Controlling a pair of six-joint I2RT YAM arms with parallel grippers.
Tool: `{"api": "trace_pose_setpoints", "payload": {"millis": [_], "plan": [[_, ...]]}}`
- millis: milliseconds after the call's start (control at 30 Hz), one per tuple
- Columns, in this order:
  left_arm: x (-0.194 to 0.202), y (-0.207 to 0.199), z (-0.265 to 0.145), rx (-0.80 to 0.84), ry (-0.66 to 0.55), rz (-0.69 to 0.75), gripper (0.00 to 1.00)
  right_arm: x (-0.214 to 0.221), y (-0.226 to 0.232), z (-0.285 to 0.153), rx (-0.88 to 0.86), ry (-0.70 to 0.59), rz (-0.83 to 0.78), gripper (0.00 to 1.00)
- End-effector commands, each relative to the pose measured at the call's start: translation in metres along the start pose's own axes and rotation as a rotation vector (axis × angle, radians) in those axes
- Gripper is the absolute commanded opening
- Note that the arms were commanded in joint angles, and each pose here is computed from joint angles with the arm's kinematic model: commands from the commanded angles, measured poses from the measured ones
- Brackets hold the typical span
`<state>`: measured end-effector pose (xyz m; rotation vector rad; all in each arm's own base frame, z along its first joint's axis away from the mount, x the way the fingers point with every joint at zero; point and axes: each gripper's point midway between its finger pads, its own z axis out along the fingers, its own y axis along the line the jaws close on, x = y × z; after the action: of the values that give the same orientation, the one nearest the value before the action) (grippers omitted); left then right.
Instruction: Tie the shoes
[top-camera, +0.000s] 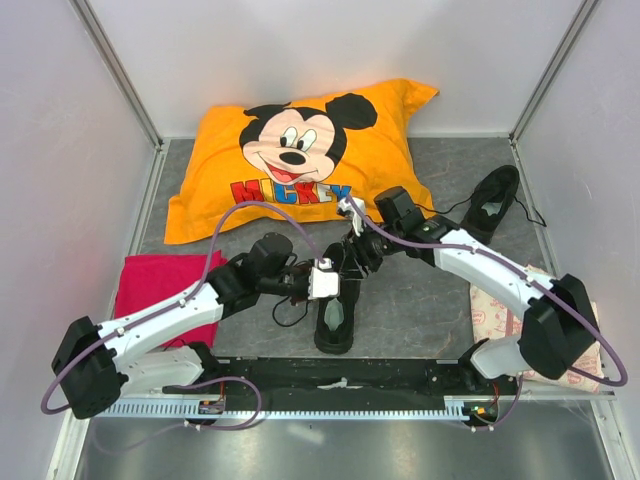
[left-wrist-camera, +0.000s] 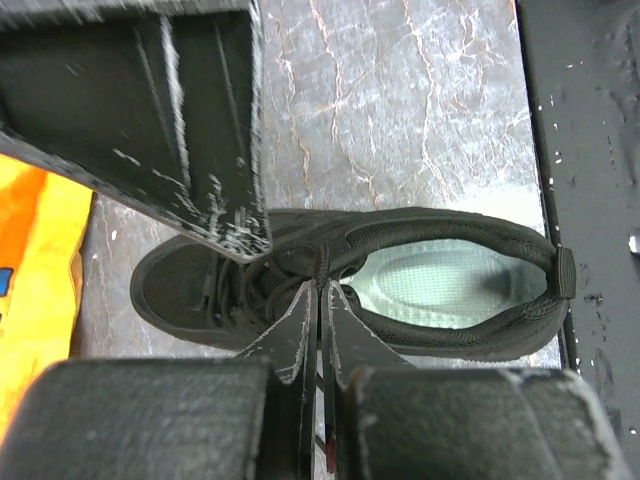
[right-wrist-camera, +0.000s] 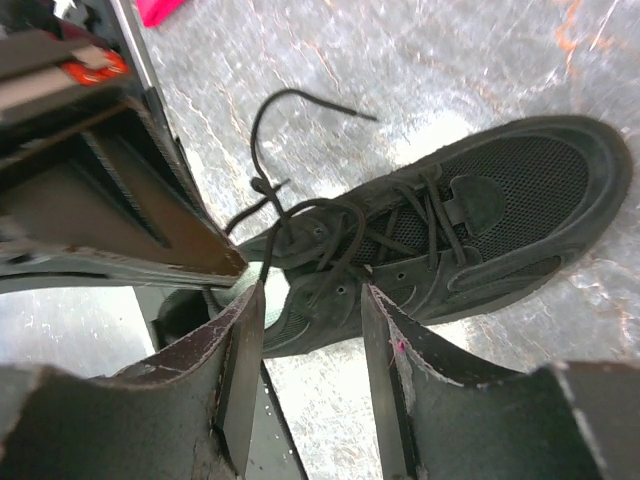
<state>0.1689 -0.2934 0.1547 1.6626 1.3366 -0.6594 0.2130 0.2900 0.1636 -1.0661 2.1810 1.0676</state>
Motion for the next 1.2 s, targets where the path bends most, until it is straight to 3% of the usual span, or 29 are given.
{"api": "trace_pose_setpoints", "payload": {"millis": [0,267,367,567,633,767,1167], "plan": [[0.001,0.009,-0.006,-0.052,0.028,-0.042,0.02,-0.011,-0.004,0.009,-0.012,-0.004,-0.004,0.50],[0.013,0.018,-0.004,-0.084,0.086,-0.086,0.02,-0.006,-0.005,0.020,-0.052,0.031,0.051,0.50],[0.015,0.020,-0.001,-0.084,0.095,-0.104,0.02,-0.005,0.000,0.022,-0.086,0.038,0.059,0.43],[0.016,0.024,0.003,-0.097,0.102,-0.167,0.02,-0.004,0.006,0.021,-0.118,0.038,0.058,0.14],[0.017,0.025,0.003,-0.098,0.102,-0.184,0.02,-0.004,0.005,0.020,-0.116,0.037,0.064,0.00],[0.018,0.025,0.002,-0.097,0.107,-0.247,0.02,-0.006,0.003,0.014,-0.121,0.017,0.076,0.00],[0.007,0.000,0.002,0.010,0.127,-0.730,0.02,-0.008,0.005,0.006,-0.154,-0.039,0.127,0.00]]}}
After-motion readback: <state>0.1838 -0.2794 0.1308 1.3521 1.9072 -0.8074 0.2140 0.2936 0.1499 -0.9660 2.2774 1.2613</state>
